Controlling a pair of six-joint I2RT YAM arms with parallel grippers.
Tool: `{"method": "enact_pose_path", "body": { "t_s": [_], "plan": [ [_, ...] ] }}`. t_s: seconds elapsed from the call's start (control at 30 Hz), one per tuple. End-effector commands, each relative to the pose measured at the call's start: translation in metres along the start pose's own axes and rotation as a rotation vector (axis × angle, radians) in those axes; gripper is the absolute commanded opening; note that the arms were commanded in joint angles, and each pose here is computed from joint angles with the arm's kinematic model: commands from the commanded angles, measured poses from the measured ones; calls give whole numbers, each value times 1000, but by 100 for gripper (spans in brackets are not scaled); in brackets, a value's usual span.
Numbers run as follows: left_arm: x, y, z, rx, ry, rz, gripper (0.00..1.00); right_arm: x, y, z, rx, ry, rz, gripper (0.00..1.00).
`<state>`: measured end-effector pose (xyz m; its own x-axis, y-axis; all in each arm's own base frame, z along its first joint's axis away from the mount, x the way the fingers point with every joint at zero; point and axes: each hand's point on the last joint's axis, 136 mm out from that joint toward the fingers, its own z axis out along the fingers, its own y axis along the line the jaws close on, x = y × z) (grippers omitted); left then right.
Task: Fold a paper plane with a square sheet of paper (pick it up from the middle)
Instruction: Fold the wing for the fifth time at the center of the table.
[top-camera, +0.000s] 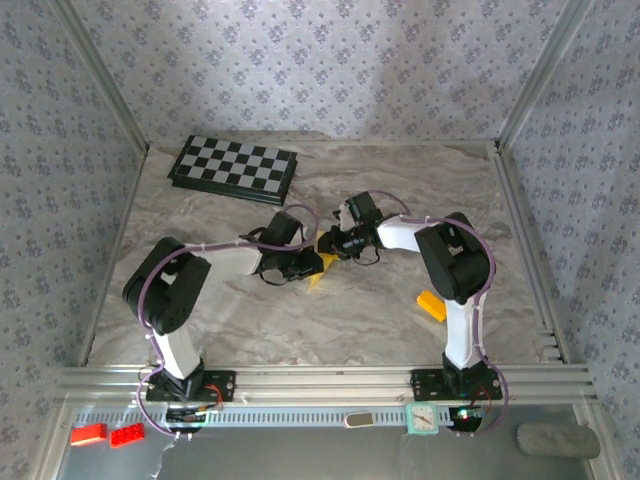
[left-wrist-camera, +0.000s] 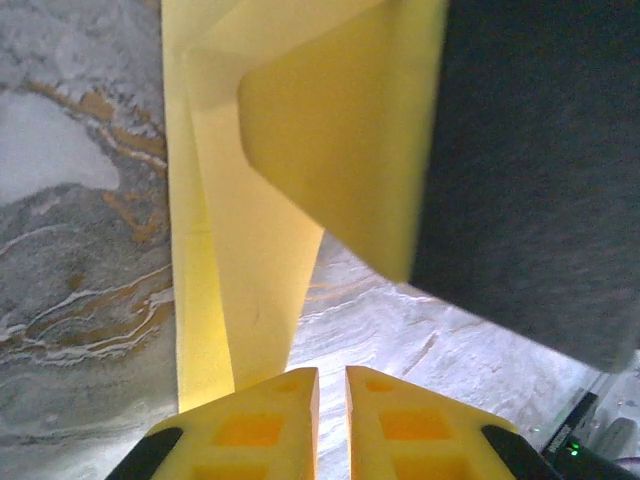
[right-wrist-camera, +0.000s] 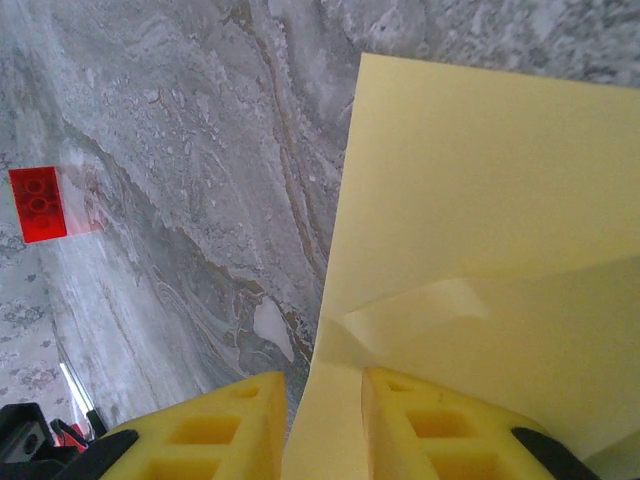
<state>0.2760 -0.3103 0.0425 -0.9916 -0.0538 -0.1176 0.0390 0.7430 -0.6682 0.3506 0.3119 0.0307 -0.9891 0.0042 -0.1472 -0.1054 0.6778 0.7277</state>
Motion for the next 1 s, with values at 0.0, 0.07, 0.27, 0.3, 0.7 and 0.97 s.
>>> {"method": "enact_pose_path", "body": {
  "t_s": [0.0,0.07,0.27,0.3,0.7,0.97],
  "plan": [
    [3,4,1,-39,19,10,15,13,-20,9,73,49,41,28],
    [5,8,2,-57,26,9,15,13,-20,9,77,51,43,28],
    [10,16,4,-89,39,-3,13,14,-22,10,85,55,48,28],
    [10,17,4,-92,38,-2,13,14,-23,10,87,56,51,28],
    [9,15,-2,-104,23,0,12,9,-22,10,108,53,21,28],
    [7,12,-22,-165,-33,35,21,10,-27,9,140,57,35,28]
  ]
}}
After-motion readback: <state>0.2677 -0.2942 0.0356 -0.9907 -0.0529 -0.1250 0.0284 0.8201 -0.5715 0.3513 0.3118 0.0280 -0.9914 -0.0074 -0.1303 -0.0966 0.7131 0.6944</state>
